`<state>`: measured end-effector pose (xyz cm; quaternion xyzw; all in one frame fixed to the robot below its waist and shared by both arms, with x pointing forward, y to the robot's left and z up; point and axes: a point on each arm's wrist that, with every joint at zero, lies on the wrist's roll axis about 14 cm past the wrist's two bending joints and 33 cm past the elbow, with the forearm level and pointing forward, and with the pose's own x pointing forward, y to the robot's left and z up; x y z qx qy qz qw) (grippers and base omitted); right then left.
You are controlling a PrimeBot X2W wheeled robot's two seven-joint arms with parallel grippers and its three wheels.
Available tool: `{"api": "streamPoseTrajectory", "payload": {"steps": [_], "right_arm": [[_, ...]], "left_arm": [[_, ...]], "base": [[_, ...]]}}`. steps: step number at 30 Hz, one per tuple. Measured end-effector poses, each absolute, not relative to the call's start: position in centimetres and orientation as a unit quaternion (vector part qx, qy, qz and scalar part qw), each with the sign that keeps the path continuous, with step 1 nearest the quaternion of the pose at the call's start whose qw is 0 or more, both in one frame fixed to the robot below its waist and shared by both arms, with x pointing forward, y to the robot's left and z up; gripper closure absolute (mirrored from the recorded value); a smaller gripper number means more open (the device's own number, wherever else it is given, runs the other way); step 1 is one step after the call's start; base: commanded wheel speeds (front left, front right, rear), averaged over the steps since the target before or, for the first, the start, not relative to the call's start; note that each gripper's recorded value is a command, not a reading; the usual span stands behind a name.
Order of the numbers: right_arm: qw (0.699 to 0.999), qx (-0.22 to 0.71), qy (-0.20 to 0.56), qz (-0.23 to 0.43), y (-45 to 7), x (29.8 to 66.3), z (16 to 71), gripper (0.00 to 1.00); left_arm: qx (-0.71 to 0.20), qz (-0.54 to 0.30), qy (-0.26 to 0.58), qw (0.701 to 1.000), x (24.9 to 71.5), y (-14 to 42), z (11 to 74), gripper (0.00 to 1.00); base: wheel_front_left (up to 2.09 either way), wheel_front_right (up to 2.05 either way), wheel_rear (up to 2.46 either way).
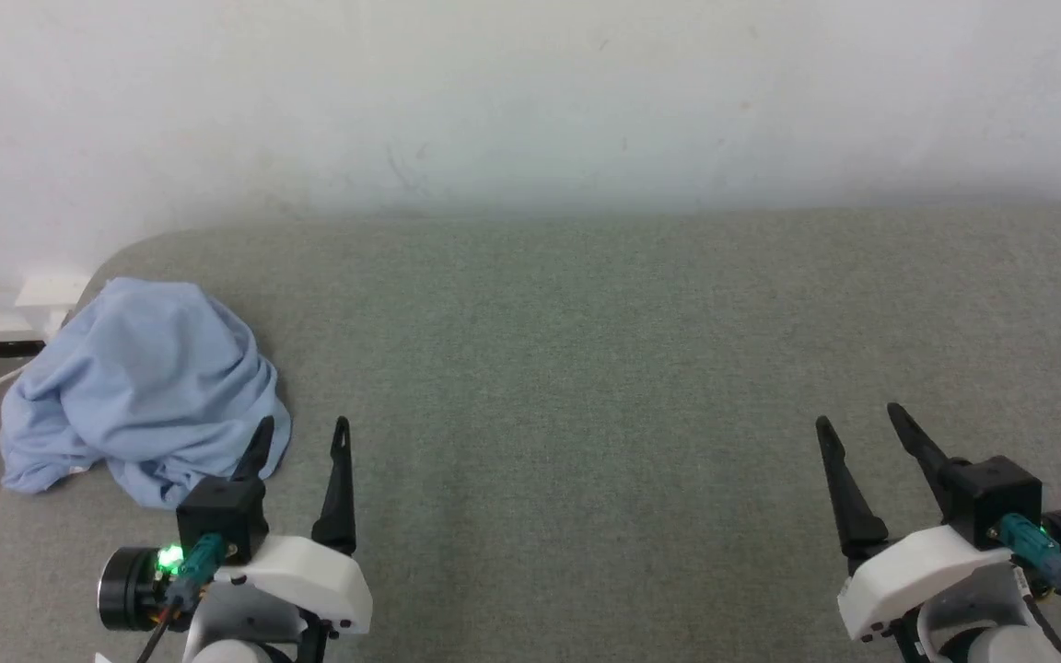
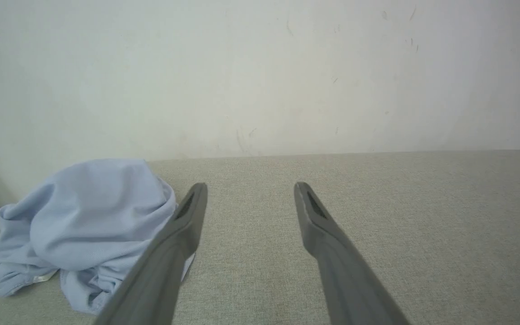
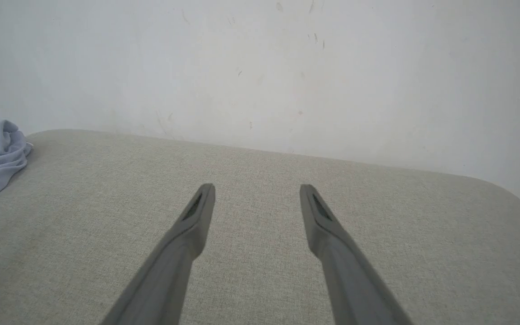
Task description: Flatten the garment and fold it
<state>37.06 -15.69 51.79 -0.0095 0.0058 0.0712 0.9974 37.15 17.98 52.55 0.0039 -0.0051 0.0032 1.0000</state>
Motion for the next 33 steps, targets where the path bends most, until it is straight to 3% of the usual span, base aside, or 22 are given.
{"api": "streamPoseTrajectory", "payload": {"steps": [33], "right_arm": [[0.979, 0.010, -0.030, 0.200, -6.6, 39.9, 52.9, 0.00]], "left_arm": [[-0.029, 0.140, -0.039, 0.989, 31.9, 26.2, 53.3, 0.00]], "base": [[0.00, 0.00, 0.00]]}}
